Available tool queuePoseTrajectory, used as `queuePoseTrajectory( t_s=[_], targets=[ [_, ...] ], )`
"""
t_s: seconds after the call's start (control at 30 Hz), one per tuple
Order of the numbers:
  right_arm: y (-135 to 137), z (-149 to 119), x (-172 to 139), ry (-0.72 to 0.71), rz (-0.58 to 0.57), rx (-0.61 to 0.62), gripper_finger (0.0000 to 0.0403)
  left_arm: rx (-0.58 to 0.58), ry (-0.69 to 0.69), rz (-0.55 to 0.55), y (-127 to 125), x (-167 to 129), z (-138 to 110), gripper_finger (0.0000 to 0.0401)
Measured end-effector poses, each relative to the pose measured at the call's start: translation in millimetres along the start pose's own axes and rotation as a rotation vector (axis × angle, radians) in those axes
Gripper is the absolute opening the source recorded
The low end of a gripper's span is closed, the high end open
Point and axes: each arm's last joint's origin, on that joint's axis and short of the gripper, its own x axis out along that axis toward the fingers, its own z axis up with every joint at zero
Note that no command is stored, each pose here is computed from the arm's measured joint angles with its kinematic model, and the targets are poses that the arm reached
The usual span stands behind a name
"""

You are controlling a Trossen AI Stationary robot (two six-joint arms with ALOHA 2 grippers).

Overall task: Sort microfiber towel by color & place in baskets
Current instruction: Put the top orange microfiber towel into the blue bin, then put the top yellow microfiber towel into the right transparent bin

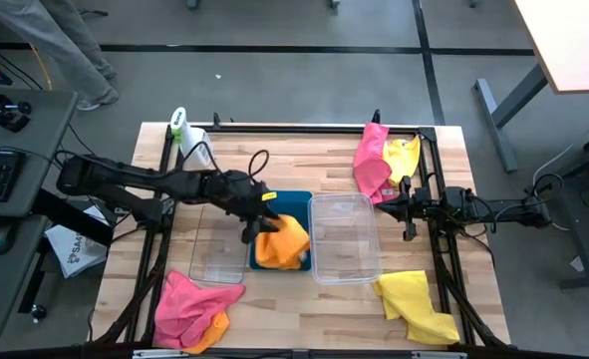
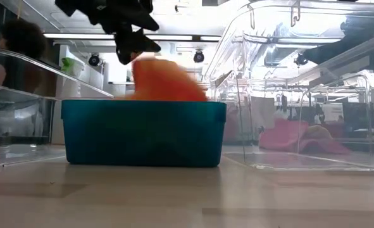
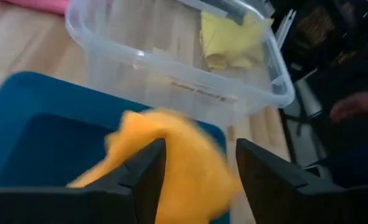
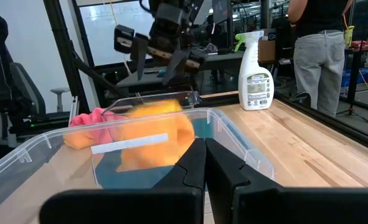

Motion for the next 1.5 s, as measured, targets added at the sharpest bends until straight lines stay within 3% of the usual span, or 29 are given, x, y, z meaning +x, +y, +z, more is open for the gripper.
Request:
queuePoseTrajectory(
  t_s=[0.17, 0.27, 0.37, 0.47, 0.53, 0.6, 0.77, 0.87, 0.93, 1.07, 1.2, 1.43, 1.5],
  targets=[
    [0, 0, 0, 0.0, 0.0, 0.0, 0.0, 0.132, 0.042, 0.078, 3, -26, 33, 0.0197],
    [0, 0, 0, 0.0, 0.0, 0.0, 0.0, 0.201, -0.04, 0.184, 6, -51, 66, 0.0197],
    [0, 0, 0, 0.0, 0.0, 0.0, 0.0, 0.2, -0.161, 0.355, 18, -68, 89, 0.0197],
    [0, 0, 0, -0.004, 0.0, 0.017, 0.0, 0.114, -0.276, 0.434, 32, -77, 100, 0.0197],
    [0, 5, 0, -0.053, 0.003, 0.105, 0.0, 0.055, -0.292, 0.431, 40, -81, 102, 0.0197],
    [1, 17, -2, -0.178, 0.008, 0.271, 0.0, 0.026, -0.284, 0.377, 44, -82, 102, 0.0197],
    [-8, 52, -17, -0.672, -0.188, 0.662, 0.0, -0.008, -0.282, 0.298, 49, -87, 103, 0.0197],
    [-13, 57, -22, -0.754, -0.412, 0.702, 0.0, -0.009, -0.282, 0.299, 49, -87, 103, 0.0197],
    [-13, 64, -21, -0.752, -0.45, 0.706, 0.0, -0.003, -0.278, 0.299, 49, -87, 103, 0.0197],
    [-12, 77, -1, -0.582, -0.494, 0.72, 0.0001, -0.011, -0.261, 0.307, 52, -85, 99, 0.0197],
    [-19, 91, 23, -0.251, -0.722, 0.6, 0.0019, -0.025, -0.271, 0.33, 60, -87, 99, 0.0197],
    [-49, 88, 20, 0.492, -1.195, 0.594, 0.013, -0.07, -0.287, 0.303, 53, -113, 94, 0.0197],
    [-58, 79, 16, 0.611, -1.303, 0.631, 0.0167, -0.081, -0.276, 0.311, 48, -127, 88, 0.0197]
  ],
)
